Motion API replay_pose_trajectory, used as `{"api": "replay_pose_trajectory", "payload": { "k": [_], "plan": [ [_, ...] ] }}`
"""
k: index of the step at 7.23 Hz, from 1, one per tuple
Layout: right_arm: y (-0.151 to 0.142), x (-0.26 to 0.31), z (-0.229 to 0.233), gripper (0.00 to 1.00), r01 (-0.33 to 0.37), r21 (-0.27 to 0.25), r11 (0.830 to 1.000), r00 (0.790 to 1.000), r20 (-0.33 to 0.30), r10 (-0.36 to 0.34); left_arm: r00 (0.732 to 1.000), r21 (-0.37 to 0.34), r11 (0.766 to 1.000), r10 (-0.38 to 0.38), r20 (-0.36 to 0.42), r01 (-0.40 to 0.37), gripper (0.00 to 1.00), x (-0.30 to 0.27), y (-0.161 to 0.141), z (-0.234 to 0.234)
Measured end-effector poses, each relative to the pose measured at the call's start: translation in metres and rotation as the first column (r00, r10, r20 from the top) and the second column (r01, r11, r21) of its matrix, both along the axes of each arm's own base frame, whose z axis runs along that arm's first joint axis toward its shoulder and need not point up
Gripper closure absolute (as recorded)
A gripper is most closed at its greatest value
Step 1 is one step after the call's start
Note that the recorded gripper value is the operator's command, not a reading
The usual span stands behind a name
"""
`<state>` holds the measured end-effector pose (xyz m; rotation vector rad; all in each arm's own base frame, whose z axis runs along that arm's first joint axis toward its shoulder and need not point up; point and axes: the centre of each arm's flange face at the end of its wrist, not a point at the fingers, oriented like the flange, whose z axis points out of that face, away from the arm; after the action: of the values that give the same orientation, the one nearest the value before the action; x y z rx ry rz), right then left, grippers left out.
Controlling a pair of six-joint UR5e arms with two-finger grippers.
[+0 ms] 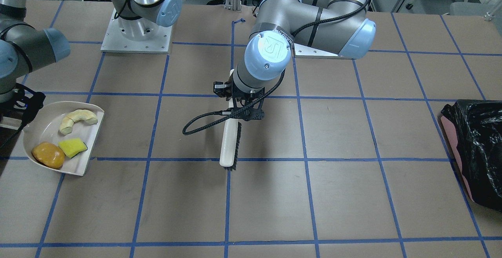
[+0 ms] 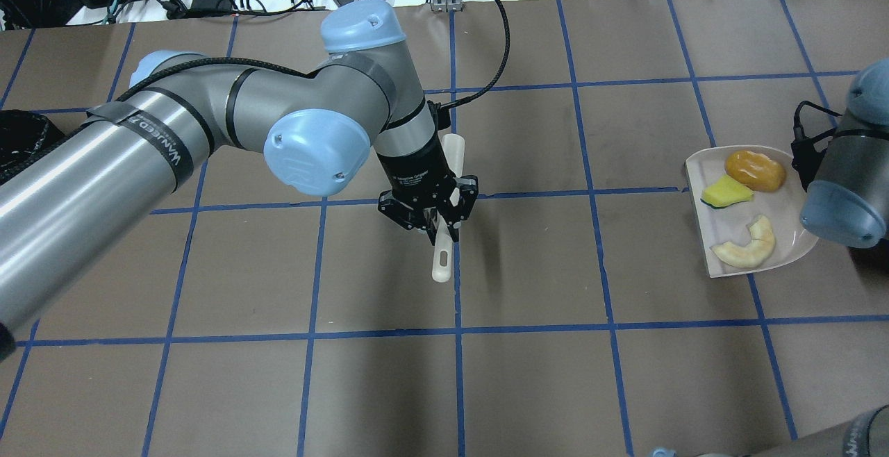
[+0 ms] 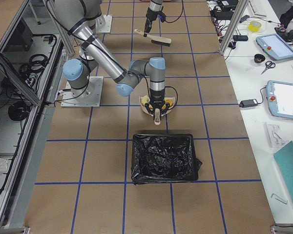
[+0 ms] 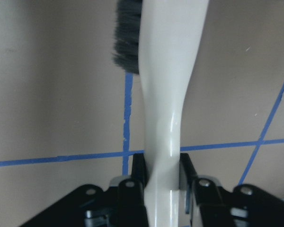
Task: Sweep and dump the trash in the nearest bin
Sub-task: 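Pull the brush back from the dustpan with the left gripper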
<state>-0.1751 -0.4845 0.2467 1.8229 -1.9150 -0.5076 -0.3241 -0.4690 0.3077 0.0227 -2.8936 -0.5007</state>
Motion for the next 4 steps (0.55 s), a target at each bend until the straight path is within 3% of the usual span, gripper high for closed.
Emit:
{"api": "replay_pose_trajectory", "payload": {
  "k": [4],
  "plan": [
    [0.0,0.0,-0.001,1.0,0.0,0.001,1.0,1.0,0.001,0.0,1.0,0.045,0.999,-0.012,-0.001,0.012,1.0,0.009,0.033,-0.016]
  ]
}}
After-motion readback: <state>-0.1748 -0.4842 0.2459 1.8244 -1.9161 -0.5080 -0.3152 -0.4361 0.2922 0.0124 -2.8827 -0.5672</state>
